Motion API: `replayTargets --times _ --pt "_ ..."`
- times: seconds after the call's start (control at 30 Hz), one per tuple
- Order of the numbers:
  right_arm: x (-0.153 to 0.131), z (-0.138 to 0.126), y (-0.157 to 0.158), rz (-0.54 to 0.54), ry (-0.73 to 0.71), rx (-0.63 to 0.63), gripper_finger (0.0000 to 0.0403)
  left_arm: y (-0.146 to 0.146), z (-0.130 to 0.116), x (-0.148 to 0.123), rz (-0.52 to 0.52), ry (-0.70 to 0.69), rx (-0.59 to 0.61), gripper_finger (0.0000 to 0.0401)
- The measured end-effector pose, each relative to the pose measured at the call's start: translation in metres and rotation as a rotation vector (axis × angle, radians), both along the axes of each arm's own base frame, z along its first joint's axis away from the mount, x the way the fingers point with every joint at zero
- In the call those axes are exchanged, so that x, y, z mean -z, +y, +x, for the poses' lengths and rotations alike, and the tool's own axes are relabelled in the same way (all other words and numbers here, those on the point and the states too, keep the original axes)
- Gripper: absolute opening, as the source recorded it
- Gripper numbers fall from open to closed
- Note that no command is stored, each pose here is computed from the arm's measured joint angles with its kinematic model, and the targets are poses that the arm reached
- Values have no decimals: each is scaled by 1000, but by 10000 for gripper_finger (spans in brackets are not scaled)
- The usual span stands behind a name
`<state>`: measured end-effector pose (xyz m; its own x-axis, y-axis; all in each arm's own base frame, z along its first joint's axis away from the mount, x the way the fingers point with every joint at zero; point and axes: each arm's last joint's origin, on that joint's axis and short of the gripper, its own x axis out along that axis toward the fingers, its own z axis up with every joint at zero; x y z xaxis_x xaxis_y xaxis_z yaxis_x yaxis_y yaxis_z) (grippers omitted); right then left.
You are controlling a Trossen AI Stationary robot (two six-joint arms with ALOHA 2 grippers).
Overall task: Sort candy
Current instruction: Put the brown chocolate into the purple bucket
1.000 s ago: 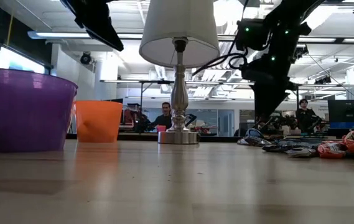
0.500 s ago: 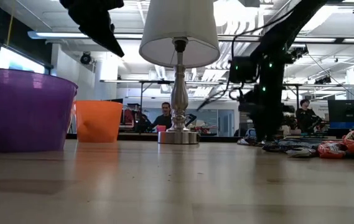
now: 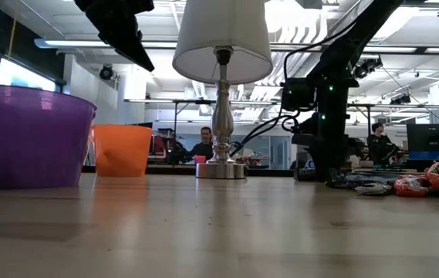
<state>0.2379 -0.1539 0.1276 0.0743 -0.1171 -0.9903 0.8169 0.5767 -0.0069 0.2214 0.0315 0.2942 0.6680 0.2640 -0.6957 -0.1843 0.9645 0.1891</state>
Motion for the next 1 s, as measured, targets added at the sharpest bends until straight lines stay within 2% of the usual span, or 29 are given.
replayTargets --times 0.13,0.23,0.33,0.5,0.63,0.8,1.0 --pt "-2 1 5 15 4 -26 24 0 0 0 -36 -14 -32 90" --pt "-8 1 14 36 7 -61 21 -2 0 0 -95 -28 -34 90" --pt "-18 -4 36 119 30 -99 24 -7 3 1 -148 -57 -8 90" --pt "-53 9 69 38 -152 -163 9 -19 13 16 -186 -185 69 90" --pt "-85 22 103 -6 -375 -220 6 -24 21 28 -180 -298 104 90" --pt "-122 39 145 -74 -646 -321 5 -24 34 30 -168 -461 120 90" --pt "-145 55 185 -228 -805 -435 3 -24 57 37 -160 -576 137 90"
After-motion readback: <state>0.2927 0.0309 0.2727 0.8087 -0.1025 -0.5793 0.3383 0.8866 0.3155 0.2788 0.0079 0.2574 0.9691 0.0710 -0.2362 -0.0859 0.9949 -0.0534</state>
